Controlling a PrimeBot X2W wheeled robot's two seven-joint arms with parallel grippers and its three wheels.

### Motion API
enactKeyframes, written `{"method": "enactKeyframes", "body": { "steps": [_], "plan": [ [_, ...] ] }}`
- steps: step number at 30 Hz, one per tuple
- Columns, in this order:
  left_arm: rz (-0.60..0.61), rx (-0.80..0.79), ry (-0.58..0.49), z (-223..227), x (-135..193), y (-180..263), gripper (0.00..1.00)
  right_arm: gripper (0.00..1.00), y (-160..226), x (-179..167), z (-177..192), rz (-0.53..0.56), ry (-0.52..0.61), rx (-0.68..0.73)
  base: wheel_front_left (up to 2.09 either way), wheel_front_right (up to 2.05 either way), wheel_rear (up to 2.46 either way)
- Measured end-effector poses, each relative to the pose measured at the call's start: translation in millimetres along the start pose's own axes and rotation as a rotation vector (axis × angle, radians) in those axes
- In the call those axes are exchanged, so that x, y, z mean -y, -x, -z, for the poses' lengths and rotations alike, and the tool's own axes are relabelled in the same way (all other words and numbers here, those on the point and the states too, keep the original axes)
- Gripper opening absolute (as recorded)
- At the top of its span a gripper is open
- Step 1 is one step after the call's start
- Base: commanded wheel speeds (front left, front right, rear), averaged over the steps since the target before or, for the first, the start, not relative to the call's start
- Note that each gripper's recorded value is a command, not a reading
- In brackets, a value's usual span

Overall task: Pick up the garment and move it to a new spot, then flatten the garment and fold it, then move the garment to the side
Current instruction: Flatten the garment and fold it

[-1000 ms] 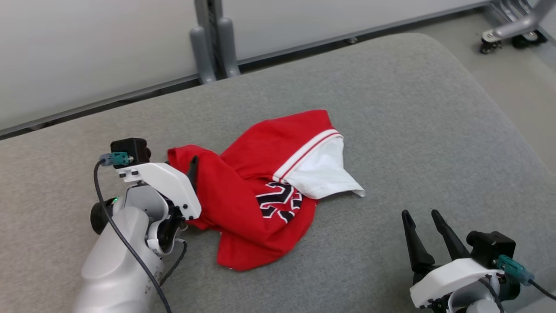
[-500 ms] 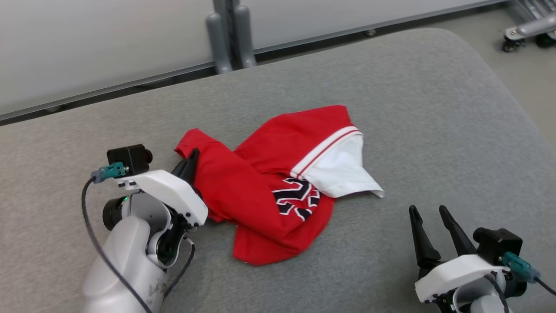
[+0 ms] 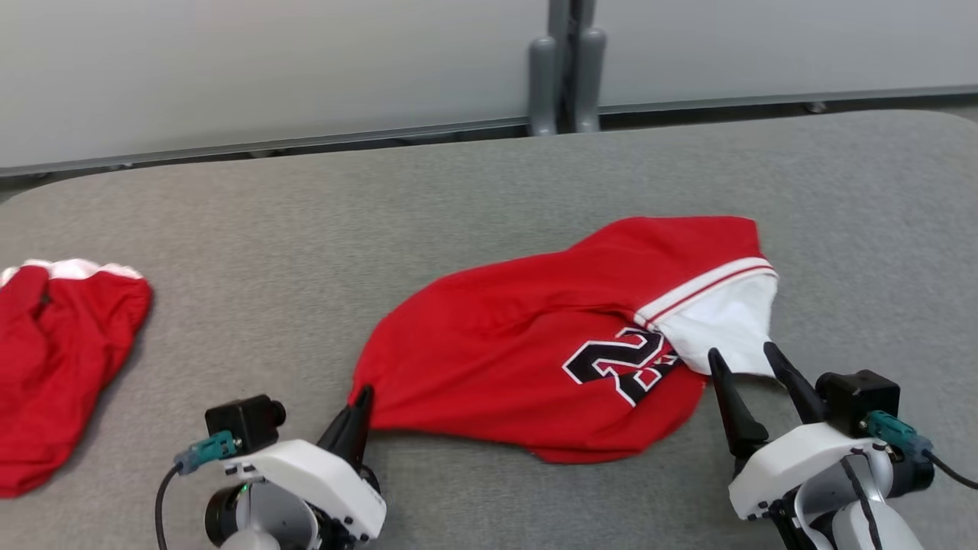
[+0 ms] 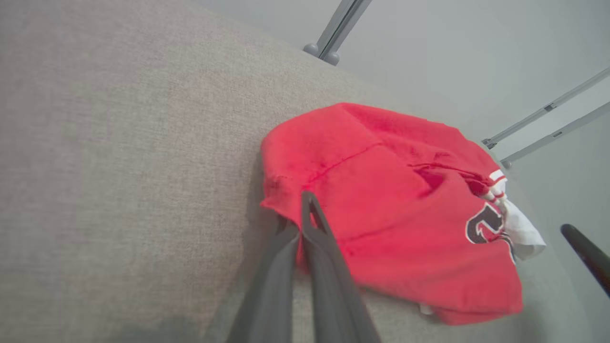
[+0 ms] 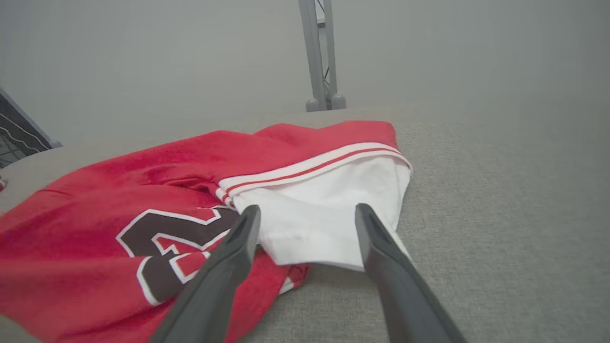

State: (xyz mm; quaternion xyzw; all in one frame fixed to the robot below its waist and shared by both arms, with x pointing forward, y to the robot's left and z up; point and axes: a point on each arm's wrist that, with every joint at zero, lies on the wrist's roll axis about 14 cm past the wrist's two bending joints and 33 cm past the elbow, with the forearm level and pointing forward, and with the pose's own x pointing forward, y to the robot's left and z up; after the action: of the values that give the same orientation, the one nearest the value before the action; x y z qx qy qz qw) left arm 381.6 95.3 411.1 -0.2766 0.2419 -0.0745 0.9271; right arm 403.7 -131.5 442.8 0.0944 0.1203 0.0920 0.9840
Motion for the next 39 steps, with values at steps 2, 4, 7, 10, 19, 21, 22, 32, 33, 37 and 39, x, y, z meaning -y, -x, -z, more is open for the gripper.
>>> {"method": "enactKeyframes", "body": {
  "steps": [2, 4, 7, 10, 19, 21, 22, 32, 33, 37, 39],
  "plan": [
    [-0.020, 0.005, 0.010, 1.2, -6.4, 10.3, 0.00, 1.00, -2.1, -3.0, 6.2, -0.008, 0.021, -0.035, 0.00, 0.00, 0.00],
    [-0.030, 0.012, 0.022, 0.9, -8.7, 17.6, 0.00, 1.00, -2.2, 1.1, 16.5, 0.002, 0.052, -0.074, 0.00, 0.00, 0.00],
    [-0.033, 0.027, 0.035, -1.4, -8.4, 23.9, 0.00, 1.00, -4.6, -0.2, 24.1, -0.003, 0.079, -0.124, 0.00, 0.00, 0.00],
    [-0.030, 0.027, 0.037, -1.5, -6.6, 26.0, 0.00, 1.00, -5.0, -2.8, 30.4, -0.011, 0.112, -0.161, 0.00, 0.00, 0.00],
    [-0.005, 0.020, 0.037, 0.4, 2.6, 25.1, 0.00, 1.00, -2.1, 7.9, 45.4, 0.018, 0.167, -0.250, 0.00, 0.00, 0.00],
    [0.000, 0.022, 0.034, -0.1, 4.2, 24.0, 0.00, 1.00, -2.5, 10.5, 46.1, 0.024, 0.170, -0.252, 0.00, 0.00, 0.00],
    [0.002, 0.021, 0.033, -0.3, 4.7, 23.7, 0.00, 0.74, -3.4, 10.7, 46.5, 0.024, 0.170, -0.255, 0.00, 0.00, 0.00],
    [0.003, 0.153, -0.016, -32.6, 5.3, 22.4, 0.00, 0.00, -19.2, 11.8, 12.7, 0.029, 0.162, -0.126, 0.00, 0.00, 0.00],
    [0.009, 0.187, -0.030, -41.3, 6.9, 23.0, 0.00, 0.00, -19.5, 12.7, 6.2, 0.032, 0.162, -0.101, 0.00, 0.00, 0.00],
    [0.050, 0.340, -0.131, -86.0, 18.4, 26.7, 0.00, 0.00, -19.7, 7.6, -38.3, 0.024, 0.174, 0.078, 0.00, 0.00, 0.00],
    [0.100, 0.432, -0.191, -113.0, 33.2, 30.6, 0.00, 0.00, -18.4, 0.1, -71.7, 0.007, 0.192, 0.203, 0.00, 0.00, 0.00]
  ]
}}
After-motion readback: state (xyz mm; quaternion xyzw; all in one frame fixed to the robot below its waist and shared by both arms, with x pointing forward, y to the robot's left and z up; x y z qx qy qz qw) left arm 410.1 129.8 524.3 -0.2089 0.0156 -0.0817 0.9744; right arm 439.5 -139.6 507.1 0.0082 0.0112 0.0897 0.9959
